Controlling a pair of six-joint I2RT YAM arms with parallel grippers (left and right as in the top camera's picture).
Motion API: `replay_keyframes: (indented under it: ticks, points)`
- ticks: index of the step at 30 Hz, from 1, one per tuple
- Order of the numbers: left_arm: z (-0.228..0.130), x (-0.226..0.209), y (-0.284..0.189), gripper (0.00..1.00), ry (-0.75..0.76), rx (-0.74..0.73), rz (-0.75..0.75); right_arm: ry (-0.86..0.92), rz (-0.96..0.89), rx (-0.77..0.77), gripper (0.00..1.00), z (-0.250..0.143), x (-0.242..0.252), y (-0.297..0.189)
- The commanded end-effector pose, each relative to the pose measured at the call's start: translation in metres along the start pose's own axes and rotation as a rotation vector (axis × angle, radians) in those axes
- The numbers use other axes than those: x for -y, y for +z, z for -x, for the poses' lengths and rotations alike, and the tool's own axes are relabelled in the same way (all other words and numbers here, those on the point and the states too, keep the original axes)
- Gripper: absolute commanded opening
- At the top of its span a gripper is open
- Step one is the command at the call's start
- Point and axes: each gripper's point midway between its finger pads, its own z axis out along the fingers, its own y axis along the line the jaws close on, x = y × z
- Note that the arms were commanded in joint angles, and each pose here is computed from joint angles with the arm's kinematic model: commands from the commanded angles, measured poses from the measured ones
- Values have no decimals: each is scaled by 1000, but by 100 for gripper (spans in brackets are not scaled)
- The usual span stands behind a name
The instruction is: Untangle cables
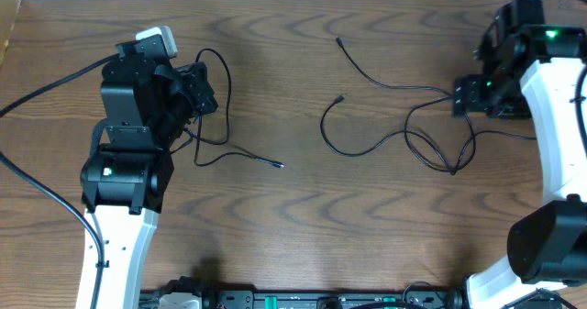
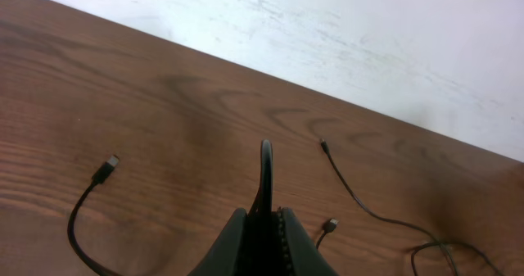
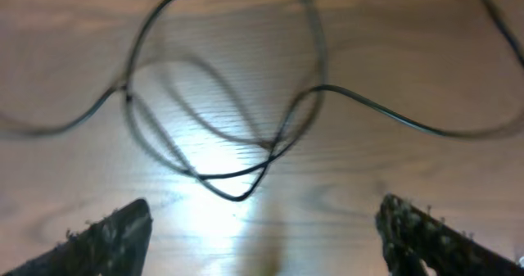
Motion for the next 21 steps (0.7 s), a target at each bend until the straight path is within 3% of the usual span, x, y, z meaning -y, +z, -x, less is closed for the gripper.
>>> replay_keyframes:
  ticks: [1, 21]
  points:
    - [1, 3, 0, 9, 8, -2, -13, -147, 78, -45, 87, -12, -23, 11]
    - [-3, 11, 0, 10, 25, -24, -57, -306, 207, -159, 91, -49, -81, 85]
